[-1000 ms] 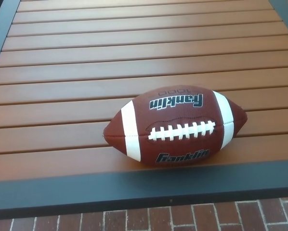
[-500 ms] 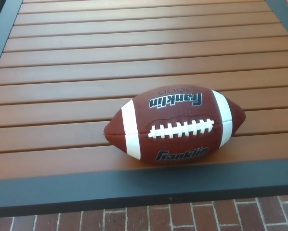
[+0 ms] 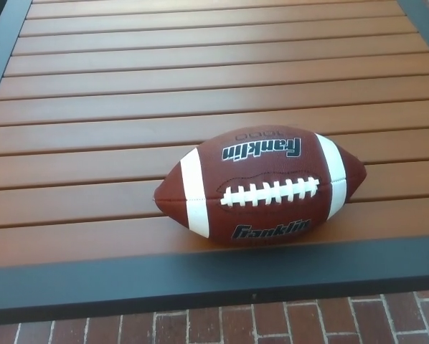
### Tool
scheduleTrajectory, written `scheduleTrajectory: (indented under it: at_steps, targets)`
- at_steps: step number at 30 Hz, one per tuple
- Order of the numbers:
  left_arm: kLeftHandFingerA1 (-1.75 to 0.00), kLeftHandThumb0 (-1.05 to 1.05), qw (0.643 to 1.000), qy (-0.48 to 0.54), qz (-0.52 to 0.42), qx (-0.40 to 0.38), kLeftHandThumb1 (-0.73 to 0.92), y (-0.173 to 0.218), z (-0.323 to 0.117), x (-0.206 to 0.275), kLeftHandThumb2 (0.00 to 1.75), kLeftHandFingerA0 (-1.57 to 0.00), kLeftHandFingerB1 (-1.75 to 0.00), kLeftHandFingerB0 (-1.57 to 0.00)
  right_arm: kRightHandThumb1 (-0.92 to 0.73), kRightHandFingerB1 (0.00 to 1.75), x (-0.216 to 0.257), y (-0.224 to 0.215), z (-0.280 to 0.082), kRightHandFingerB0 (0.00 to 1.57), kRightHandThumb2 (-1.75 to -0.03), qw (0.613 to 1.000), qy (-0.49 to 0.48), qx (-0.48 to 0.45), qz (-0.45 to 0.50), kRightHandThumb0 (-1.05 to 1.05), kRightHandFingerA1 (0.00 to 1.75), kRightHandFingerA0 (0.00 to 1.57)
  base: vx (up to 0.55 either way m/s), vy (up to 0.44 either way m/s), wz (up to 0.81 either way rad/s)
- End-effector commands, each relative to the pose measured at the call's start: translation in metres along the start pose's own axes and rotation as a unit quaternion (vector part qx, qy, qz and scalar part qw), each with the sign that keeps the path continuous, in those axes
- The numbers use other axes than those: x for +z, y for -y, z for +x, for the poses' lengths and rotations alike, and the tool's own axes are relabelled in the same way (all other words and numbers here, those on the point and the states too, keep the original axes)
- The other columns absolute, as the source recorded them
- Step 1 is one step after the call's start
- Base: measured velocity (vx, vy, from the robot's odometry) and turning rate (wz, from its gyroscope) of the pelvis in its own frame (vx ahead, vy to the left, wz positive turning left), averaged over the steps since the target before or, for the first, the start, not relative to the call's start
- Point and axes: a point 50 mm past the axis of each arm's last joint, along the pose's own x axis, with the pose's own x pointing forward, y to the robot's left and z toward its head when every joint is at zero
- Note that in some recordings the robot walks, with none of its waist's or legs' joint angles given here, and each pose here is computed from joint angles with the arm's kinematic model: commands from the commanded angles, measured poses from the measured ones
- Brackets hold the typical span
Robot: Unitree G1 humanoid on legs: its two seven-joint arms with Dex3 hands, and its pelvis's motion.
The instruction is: Pick up a football using both hands and turn around and walk towards another desk and put it on the desk
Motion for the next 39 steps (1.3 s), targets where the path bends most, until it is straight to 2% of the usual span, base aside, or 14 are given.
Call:
scheduleTrajectory:
  at_steps: [1, 5, 6, 11, 14, 15, 20, 21, 23, 24, 25, 29, 34, 39]
  targets:
    - [-1.28, 0.05, 0.955, 0.12, -0.176, -0.208, 0.55, 0.077, 0.08, 0.076, 1.26, -1.02, -1.16, -0.93, -0.58, 0.7, 0.075, 0.001, 0.092, 0.87, -0.87, 0.967, 0.186, -0.09, 0.147, 0.01, 0.81, 0.97, 0.0, 0.0, 0.0]
    - [-1.32, 0.07, 0.957, 0.101, -0.201, -0.183, 0.6, 0.096, 0.09, 0.064, 1.23, -0.98, -1.17, -0.93, -0.56, 0.7, 0.074, -0.002, 0.111, 0.88, -0.92, 0.961, 0.195, -0.11, 0.16, -0.02, 0.81, 0.97, 0.0, 0.0, 0.0]
    - [-1.36, 0.07, 0.961, 0.094, -0.201, -0.165, 0.63, 0.098, 0.096, 0.059, 1.21, -0.85, -1.12, -0.85, -0.61, 0.7, 0.075, -0.002, 0.117, 0.87, -0.92, 0.959, 0.198, -0.121, 0.161, 0.02, 0.78, 0.94, 0.0, 0.0, 0.0]
    - [-1.33, 0.06, 0.97, 0.068, -0.203, -0.116, 0.63, 0.097, 0.117, 0.047, 1.18, -0.86, -1.06, -0.84, -0.55, 0.74, 0.084, 0.005, 0.13, 0.89, -1.07, 0.952, 0.208, -0.163, 0.155, 0.01, 0.84, 0.93, 0.0, 0.0, 0.0]
    - [-1.28, 0.06, 0.974, 0.074, -0.185, -0.108, 0.6, 0.09, 0.123, 0.05, 1.14, -0.9, -1.01, -0.84, -0.52, 0.86, 0.088, 0.007, 0.136, 0.85, -1.13, 0.947, 0.212, -0.177, 0.163, 0.0, 0.94, 0.93, 0.0, 0.0, 0.0]
    - [-1.06, 0.01, 0.975, 0.082, -0.182, -0.101, 0.58, 0.085, 0.137, 0.06, 1.14, -0.94, -0.95, -0.88, -0.52, 0.85, 0.088, 0.007, 0.146, 0.83, -1.12, 0.945, 0.211, -0.188, 0.164, 0.0, 0.93, 0.93, 0.0, 0.0, 0.0]
    - [-1.04, -0.02, 0.974, 0.094, -0.187, -0.088, 0.54, 0.082, 0.152, 0.068, 1.11, -0.96, -0.94, -0.9, -0.53, 0.85, 0.086, -0.001, 0.166, 0.85, -1.11, 0.951, 0.192, -0.175, 0.17, 0.0, 0.93, 0.93, 0.0, 0.0, 0.0]
    - [-1.01, -0.07, 0.973, 0.093, -0.197, -0.077, 0.53, 0.086, 0.157, 0.067, 1.11, -0.94, -0.9, -0.87, -0.62, 0.72, 0.076, -0.01, 0.178, 0.86, -0.97, 0.96, 0.163, -0.161, 0.162, 0.01, 0.82, 0.91, 0.0, 0.0, 0.0]
    - [-0.98, -0.1, 0.972, 0.086, -0.208, -0.072, 0.54, 0.091, 0.16, 0.065, 1.1, -0.91, -0.88, -0.84, -0.6, 0.68, 0.065, -0.019, 0.189, 0.84, -1.0, 0.968, 0.132, -0.148, 0.152, 0.02, 0.76, 0.89, 0.0, 0.0, 0.0]
    - [-0.98, -0.11, 0.972, 0.079, -0.21, -0.07, 0.62, 0.094, 0.16, 0.062, 0.97, -0.88, -0.8, -0.84, -0.58, 0.66, 0.059, -0.024, 0.193, 0.83, -1.05, 0.971, 0.115, -0.144, 0.154, 0.02, 0.72, 0.84, 0.0, 0.0, 0.0]
    - [-0.92, -0.08, 0.973, 0.069, -0.208, -0.066, 0.55, 0.099, 0.159, 0.056, 1.12, -0.89, -0.82, -0.79, -0.64, 0.6, 0.049, -0.03, 0.198, 0.73, -0.92, 0.972, 0.092, -0.138, 0.166, -0.07, 0.64, 0.8, 0.0, 0.0, 0.0]
    - [-0.85, -0.11, 0.977, 0.03, -0.201, -0.061, 0.63, 0.108, 0.157, 0.038, 0.93, -0.84, -0.69, -0.77, -0.68, 0.55, 0.023, -0.046, 0.207, 0.63, -0.86, 0.975, 0.018, -0.129, 0.18, -0.12, 0.6, 0.71, 0.0, 0.0, 0.0]
    - [-0.66, -0.17, 0.978, -0.018, -0.206, -0.032, 0.83, 0.112, 0.153, 0.005, 0.68, -0.57, -0.55, -0.53, -0.82, 0.42, -0.014, -0.065, 0.205, 0.47, -0.64, 0.974, -0.072, -0.11, 0.187, -0.37, 0.48, 0.55, 0.0, 0.0, 0.0]
    - [-0.55, -0.21, 0.978, -0.041, -0.204, -0.002, 0.85, 0.116, 0.153, -0.014, 0.64, -0.49, -0.48, -0.45, -0.82, 0.42, -0.026, -0.074, 0.207, 0.46, -0.64, 0.97, -0.105, -0.104, 0.19, -0.42, 0.47, 0.53, 0.0, 0.0, 0.0]
